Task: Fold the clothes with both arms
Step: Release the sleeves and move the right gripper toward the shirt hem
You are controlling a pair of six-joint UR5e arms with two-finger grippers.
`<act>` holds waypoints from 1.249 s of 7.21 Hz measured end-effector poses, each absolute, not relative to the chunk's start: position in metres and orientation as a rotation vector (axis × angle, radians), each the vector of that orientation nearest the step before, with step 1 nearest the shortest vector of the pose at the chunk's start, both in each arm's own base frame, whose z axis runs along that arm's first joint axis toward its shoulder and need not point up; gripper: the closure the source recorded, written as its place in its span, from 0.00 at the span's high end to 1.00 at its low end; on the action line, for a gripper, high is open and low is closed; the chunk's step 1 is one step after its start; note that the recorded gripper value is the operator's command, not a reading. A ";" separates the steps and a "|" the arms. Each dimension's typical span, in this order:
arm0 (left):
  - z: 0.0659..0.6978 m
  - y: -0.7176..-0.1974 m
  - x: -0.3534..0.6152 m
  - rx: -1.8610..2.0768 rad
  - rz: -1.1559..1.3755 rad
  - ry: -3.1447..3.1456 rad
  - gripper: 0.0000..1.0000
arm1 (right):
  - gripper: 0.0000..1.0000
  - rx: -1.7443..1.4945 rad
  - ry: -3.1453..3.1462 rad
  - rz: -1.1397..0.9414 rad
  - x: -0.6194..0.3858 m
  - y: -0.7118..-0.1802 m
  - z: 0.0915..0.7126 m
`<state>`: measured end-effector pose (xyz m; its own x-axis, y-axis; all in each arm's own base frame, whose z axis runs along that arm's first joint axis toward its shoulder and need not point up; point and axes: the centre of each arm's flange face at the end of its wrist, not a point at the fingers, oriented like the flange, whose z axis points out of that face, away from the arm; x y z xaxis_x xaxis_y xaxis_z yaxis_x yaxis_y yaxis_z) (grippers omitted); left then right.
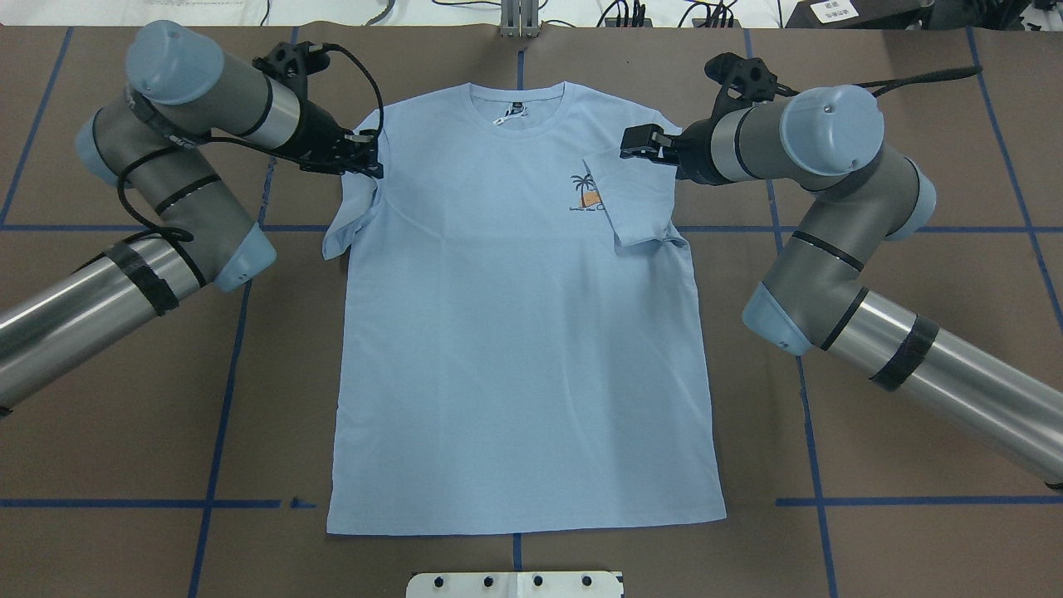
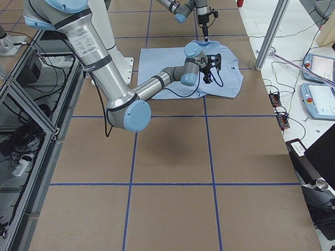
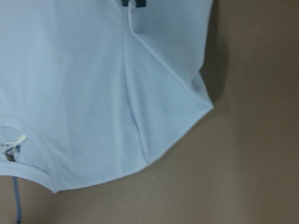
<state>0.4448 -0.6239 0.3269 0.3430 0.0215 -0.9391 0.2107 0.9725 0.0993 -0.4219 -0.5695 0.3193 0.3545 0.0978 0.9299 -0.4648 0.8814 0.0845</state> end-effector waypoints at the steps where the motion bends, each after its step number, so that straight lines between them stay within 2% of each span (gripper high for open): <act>1: 0.320 -0.619 0.465 0.234 -0.153 1.209 0.00 | 1.00 0.362 -1.154 0.377 -0.422 -0.570 0.322; 2: 0.324 -0.619 0.475 0.246 -0.173 1.193 0.54 | 1.00 0.360 -1.153 0.381 -0.422 -0.570 0.323; 3: 0.327 -0.620 0.479 0.259 -0.186 1.185 0.84 | 1.00 0.358 -1.155 0.383 -0.422 -0.570 0.323; 4: 0.323 -0.620 0.480 0.271 -0.190 1.191 0.86 | 1.00 0.358 -1.157 0.384 -0.423 -0.570 0.322; 5: 0.312 -0.616 0.481 0.273 -0.197 1.213 0.92 | 1.00 0.355 -1.161 0.384 -0.425 -0.568 0.320; 6: 0.292 -0.603 0.481 0.259 -0.215 1.253 0.92 | 1.00 0.352 -1.170 0.380 -0.429 -0.562 0.316; 9: 0.270 -0.542 0.460 0.206 -0.253 1.354 0.92 | 1.00 0.264 -1.154 0.339 -0.474 -0.481 0.305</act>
